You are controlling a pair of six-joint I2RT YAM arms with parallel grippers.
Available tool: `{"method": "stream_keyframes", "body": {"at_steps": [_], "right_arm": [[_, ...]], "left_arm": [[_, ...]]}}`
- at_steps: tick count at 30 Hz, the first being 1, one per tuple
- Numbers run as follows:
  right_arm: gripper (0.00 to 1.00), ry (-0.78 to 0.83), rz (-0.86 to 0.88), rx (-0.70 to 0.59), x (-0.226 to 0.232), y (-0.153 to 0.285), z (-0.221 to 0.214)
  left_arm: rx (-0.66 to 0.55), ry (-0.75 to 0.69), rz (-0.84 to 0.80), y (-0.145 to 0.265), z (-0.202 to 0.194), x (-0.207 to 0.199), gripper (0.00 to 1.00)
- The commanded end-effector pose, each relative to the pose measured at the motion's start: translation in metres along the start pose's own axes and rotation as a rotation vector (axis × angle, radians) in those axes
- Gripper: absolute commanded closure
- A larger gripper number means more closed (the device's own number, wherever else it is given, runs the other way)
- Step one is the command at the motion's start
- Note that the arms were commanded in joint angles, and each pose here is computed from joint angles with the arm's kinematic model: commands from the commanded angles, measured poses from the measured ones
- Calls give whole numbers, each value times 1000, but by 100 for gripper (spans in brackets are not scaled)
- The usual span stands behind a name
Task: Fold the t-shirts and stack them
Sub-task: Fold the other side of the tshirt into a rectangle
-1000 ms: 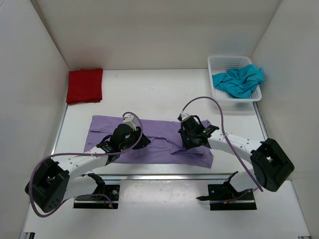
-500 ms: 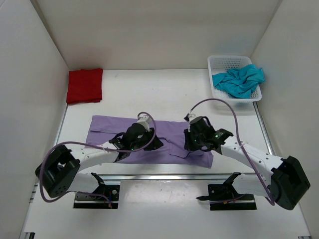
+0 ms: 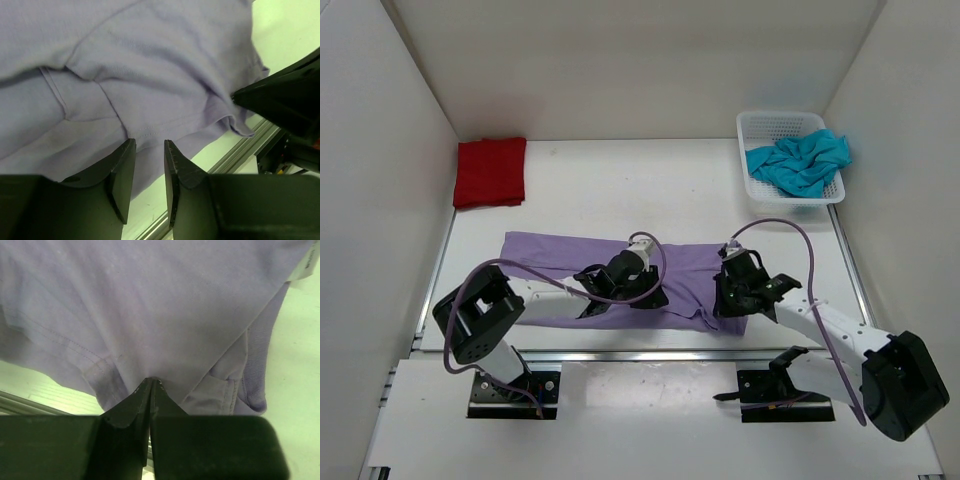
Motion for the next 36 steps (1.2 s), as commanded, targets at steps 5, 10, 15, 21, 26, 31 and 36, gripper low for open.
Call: {"method": "stream_keyframes", "body": {"at_steps": [5,10,15,21,26,31,36], "right_arm": [[99,-37,68,-54,2,6,2],[100,-33,72,-52,2,4,0],[99,-48,94,-79,2,8,3],[99,-79,46,-81,-2,5,5],[99,-175,71,-89,-13,-2,1],[100,-229,52,-106,-25,-8,-1],[100,-248,39,-107,-29,-9,-3]], "left_arm": [[-41,19,49,2,-2,-1,61],[-14,6,59,-8,-3,-3,60],[0,13,47,-15,-7,-6,63],[-23,39,25,-11,-2,-8,81],[-44,68,-12,-1,5,-13,96],[-71,105,-45,17,6,-11,99],[-14,135,-54,19,-11,-1,95]]}}
Point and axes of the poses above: each gripper's point midway between its finger pads, its own y axis back along the fingers, its own x axis along the line the jaws close on, z = x × y, the point moved 10 cm from there along y, back along the fingers, and after that the axes turned 14 degrees about -y, right-handed, at the moved point
